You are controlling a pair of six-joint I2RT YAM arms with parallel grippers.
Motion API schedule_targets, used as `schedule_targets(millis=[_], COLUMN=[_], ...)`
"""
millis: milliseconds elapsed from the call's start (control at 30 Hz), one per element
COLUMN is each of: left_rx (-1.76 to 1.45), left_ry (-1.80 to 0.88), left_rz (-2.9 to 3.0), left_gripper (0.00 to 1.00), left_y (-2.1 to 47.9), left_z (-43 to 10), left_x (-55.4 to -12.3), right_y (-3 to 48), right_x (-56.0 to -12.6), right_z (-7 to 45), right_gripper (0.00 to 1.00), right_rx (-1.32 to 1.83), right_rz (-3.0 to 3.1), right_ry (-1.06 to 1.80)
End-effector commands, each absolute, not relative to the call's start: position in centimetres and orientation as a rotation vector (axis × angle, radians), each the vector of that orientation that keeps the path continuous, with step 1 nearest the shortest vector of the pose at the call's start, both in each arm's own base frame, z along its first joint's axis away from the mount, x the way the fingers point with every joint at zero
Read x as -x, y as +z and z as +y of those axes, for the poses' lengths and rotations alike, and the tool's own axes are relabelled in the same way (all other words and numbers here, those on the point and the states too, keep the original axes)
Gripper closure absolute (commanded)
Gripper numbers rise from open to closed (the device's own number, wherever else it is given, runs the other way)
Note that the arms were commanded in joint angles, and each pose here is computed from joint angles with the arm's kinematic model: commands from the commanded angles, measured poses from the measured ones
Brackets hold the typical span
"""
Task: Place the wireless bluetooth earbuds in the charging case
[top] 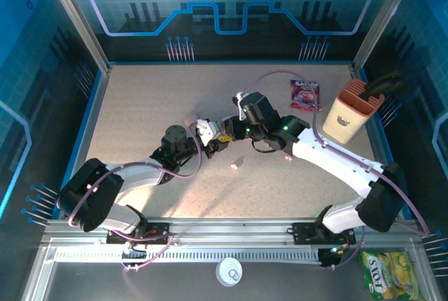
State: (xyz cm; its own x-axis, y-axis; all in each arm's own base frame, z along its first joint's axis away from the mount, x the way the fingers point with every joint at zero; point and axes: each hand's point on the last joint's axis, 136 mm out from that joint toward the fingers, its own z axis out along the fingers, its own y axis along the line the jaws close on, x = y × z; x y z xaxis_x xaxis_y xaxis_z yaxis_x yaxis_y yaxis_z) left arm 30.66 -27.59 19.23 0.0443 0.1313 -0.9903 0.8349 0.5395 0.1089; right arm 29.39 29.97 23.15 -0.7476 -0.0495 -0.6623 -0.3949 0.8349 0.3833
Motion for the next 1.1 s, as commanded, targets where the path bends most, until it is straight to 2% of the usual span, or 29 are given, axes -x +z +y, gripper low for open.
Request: schedule_targets(millis=[0,267,333,400,667,867,1067], left_rx=[-0.878,-0.86,-0.858,-0.858,-0.843,-0.876,-0.941], left_ry=[-0.652,-0.662,-0.662,-0.662,-0.668,-0.668,-0.655], left_rz=[1.379,1.397,1.395,1.394,1.403,1.395,1.384], left_gripper=[0.63,0.63,0.63,0.63,0.62,0.63,0.61], left_y=[21.4,21.3,21.4,21.4,21.1,20.4,19.5], left_z=[-28.1,-28.0,-28.0,-28.0,-27.8,-27.8,-27.8], left_x=[-31.1,-31.2,-31.2,-31.2,-31.0,-30.4,-29.5], right_y=[24.0,23.2,23.2,23.4,25.9,27.0,27.6], right_x=[-29.4,-29.0,-28.9,-28.9,-28.5,-28.7,-30.1], right_z=[31.3,31.6,31.5,31.4,28.9,27.3,28.0], right_gripper=[0.81,0.81,0.78,0.71,0.65,0.65,0.72], right_rx=[0.359,0.371,0.371,0.355,0.301,0.299,0.358], right_rz=[2.323,2.346,2.349,2.345,2.277,2.246,2.255], right_ry=[0.715,0.721,0.723,0.724,0.709,0.698,0.703])
